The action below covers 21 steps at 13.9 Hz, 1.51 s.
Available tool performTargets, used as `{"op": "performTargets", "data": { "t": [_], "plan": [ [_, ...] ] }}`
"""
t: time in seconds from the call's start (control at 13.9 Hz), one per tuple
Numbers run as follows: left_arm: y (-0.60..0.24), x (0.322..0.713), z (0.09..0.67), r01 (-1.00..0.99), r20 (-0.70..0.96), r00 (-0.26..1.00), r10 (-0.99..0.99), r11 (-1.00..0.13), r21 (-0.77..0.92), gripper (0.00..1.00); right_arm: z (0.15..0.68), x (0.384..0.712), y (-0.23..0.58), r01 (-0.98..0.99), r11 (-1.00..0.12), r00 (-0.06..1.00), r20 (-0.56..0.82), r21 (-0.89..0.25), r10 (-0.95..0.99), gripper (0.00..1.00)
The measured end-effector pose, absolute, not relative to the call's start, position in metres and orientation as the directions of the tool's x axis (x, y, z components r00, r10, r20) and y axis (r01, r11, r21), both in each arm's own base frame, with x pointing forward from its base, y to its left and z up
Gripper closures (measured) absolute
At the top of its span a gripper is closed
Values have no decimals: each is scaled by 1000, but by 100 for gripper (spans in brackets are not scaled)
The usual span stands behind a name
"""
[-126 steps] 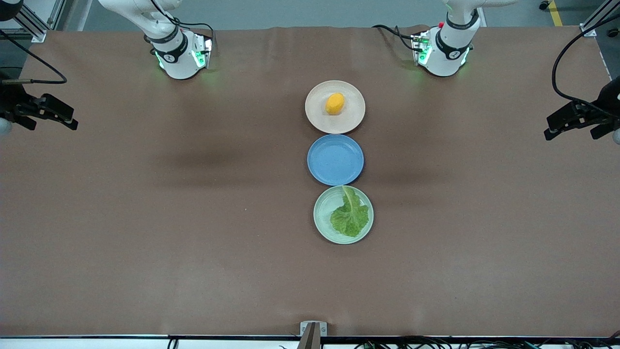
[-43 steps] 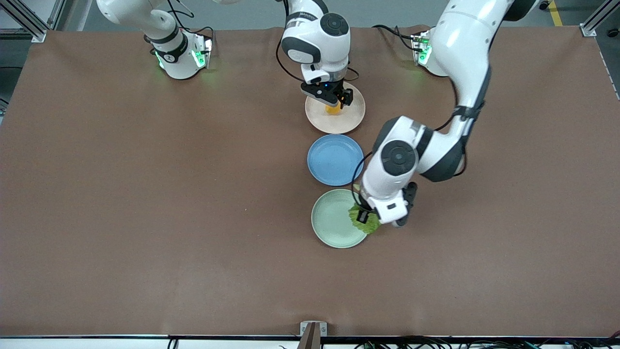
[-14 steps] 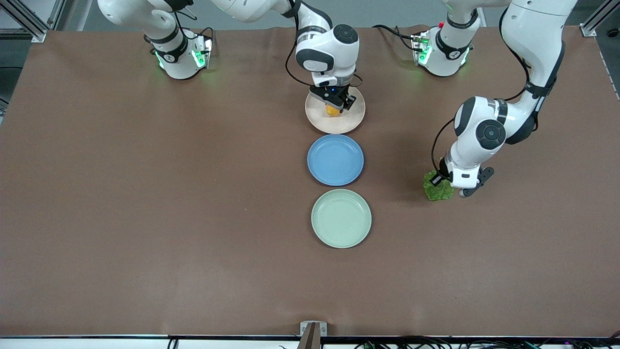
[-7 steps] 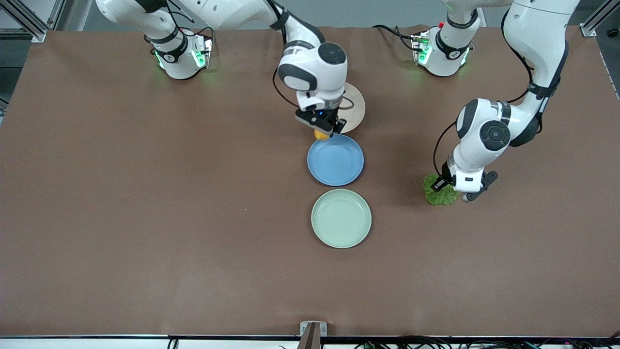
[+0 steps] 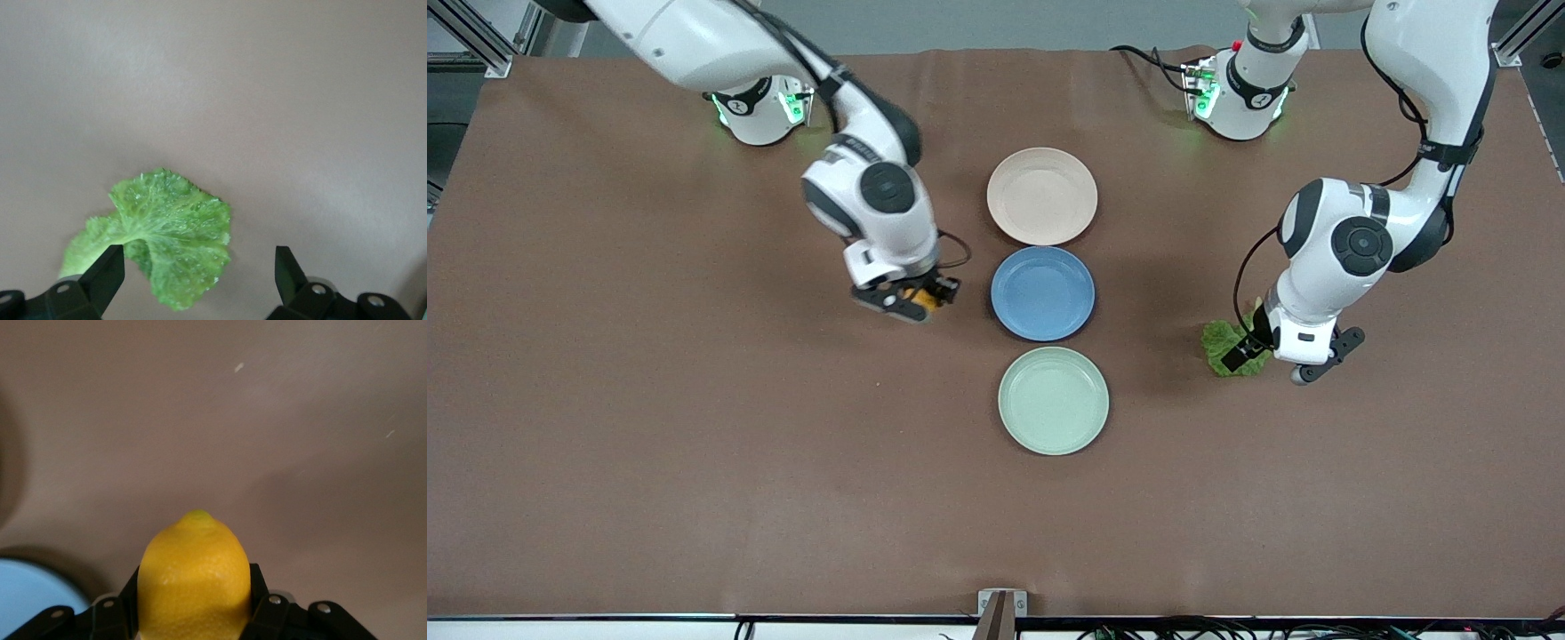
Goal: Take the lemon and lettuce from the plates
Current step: 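Lower the lettuce with the left gripper while the right gripper carries the lemon, then open the left gripper and withdraw while the right gripper lowers the lemon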
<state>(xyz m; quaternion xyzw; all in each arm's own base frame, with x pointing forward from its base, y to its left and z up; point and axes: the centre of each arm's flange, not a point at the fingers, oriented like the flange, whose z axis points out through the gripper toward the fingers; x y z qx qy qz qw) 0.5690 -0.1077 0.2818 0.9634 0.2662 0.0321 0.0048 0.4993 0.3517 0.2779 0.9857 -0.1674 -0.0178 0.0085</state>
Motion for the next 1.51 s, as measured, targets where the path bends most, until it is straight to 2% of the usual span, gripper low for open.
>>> {"op": "performTargets", "data": {
  "t": [0.22, 0.36, 0.58, 0.79, 1.08, 1.3, 1.51],
  "plan": [
    [-103, 573, 314, 293, -8, 956, 294, -955, -45, 0, 268, 528, 259, -279, -960, 957, -74, 28, -280, 38],
    [-90, 583, 348, 200, -63, 977, 202, -979, -41, 0, 264, 541, 220, -242, -970, 966, -84, 25, -243, 38],
    [-67, 586, 402, 151, -66, 986, 152, -988, -23, 0, 260, 554, 183, -186, -982, 979, -84, 23, -187, 38],
    [-52, 572, 448, 122, -64, 990, 123, -992, -15, 0, 248, 567, 141, -140, -990, 988, -68, 25, -142, 38],
    [-19, 557, 519, 101, -61, 993, 99, -994, 30, 0, 228, 573, 93, -85, -996, 995, -44, 22, -86, 38],
    [-8, 556, 569, 96, -34, 995, 95, -995, 36, 0, 206, 562, 72, -67, -998, 998, -14, -2, -67, 38],
    [-11, 560, 594, 90, 14, 996, 90, -995, 41, 0, 194, 553, 63, -27, -1000, 999, -29, 0, -27, 38]
  ]
}}
